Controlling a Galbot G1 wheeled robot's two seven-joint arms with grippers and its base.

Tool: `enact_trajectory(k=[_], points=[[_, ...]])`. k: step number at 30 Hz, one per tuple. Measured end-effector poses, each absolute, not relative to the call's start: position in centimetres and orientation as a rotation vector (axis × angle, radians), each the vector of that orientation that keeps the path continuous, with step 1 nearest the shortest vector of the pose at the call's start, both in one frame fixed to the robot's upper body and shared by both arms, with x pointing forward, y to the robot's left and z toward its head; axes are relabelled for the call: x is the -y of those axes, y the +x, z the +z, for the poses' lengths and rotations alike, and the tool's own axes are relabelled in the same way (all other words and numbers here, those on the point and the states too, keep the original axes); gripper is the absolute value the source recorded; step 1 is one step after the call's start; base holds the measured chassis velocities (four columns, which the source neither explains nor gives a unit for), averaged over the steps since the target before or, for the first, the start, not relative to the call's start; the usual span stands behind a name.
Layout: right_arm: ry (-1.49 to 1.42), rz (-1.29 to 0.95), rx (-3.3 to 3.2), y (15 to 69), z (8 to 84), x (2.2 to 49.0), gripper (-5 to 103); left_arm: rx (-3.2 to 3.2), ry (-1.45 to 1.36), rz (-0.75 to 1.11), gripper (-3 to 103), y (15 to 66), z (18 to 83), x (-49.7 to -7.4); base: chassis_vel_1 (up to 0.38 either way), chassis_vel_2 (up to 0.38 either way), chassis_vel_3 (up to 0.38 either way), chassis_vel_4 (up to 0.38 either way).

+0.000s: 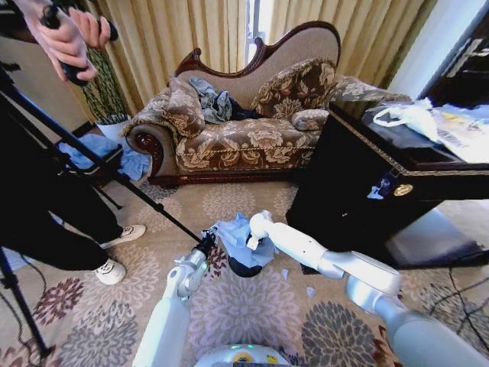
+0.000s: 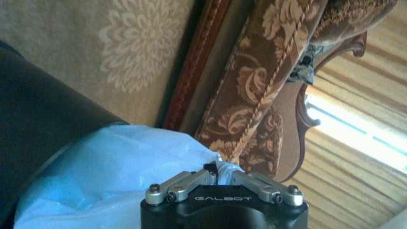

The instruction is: Place a garbage bag over the trash bin.

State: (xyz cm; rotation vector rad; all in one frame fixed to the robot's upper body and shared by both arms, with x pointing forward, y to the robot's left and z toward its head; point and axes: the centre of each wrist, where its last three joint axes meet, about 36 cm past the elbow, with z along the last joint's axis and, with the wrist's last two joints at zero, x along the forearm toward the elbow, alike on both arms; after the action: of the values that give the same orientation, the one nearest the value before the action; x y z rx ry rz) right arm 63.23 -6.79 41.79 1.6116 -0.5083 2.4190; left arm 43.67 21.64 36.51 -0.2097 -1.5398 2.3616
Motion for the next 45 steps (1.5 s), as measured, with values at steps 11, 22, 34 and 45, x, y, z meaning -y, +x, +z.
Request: enact_trajectory(k=[11,22,34,45], points=[[1.672,2.34,0.48,62.0,40.5,8.2,0,1.515,-0.215,2.278,0,46.8,36.6,-18.1,0.0,0.0,0.0,0.0],[1.743,2.301,0.505,62.2,39.1,6.7,0,1.475,-0.103,2.289,0,45.6,34.5,-18.6,0.0,0.0,0.0,0.0],[1.759,2.302,0.519,64.0,37.4,5.7,0,1.459,-0.033,2.268,0,46.8,33.3,-18.4,0.0,0.0,0.0,0.0],[1.739,2.304,0.525,64.7,36.6,5.8,0,1.45,-0.093,2.245,0,46.4,34.0,-16.2,0.0,0.0,0.0,0.0]])
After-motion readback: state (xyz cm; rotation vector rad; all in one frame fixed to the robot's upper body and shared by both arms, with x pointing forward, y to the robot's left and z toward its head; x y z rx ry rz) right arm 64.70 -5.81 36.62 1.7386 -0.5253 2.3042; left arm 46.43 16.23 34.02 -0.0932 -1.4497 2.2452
